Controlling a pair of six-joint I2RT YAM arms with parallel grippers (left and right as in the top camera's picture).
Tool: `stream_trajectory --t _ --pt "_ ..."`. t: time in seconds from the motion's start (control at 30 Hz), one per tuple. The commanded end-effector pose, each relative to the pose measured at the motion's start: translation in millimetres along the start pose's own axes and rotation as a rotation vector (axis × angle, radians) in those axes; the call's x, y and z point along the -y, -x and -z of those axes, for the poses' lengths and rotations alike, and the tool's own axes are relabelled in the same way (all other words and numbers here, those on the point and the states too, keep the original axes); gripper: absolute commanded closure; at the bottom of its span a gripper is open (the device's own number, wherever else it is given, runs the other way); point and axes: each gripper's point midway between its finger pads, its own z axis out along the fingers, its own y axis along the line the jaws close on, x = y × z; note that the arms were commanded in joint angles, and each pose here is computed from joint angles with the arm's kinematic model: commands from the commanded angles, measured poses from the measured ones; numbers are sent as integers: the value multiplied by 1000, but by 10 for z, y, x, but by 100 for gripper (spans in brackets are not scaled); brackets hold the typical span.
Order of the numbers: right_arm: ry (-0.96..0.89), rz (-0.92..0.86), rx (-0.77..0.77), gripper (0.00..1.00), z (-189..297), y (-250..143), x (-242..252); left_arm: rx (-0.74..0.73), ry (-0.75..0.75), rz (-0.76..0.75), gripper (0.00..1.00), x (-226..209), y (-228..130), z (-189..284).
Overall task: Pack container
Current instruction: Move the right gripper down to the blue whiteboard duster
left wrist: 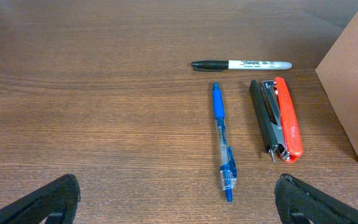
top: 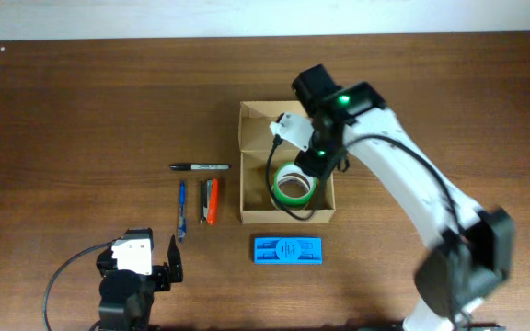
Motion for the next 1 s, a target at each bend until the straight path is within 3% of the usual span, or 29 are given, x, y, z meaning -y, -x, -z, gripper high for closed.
stream_trajectory --t 0.0,0.1,0.37,0.5,0.67,0.97 --pt "-47 40 145 1 533 152 -101 5 15 -16 1 -28 -3 -6" --pt "-23 -16 140 1 655 45 -205 5 15 -16 0 -28 -3 -6" --pt "214 49 14 1 530 -325 -865 5 15 -16 0 -28 -3 -6" --pt "193 139 23 1 403 -543 -1232 5 15 -16 0 -28 -3 -6" --pt "171 90 63 1 281 -758 -1400 5 15 -16 1 -28 -2 -6" --pt "109 163 -2 0 -144 -731 -1494 5 15 -16 0 -28 -3 -6"
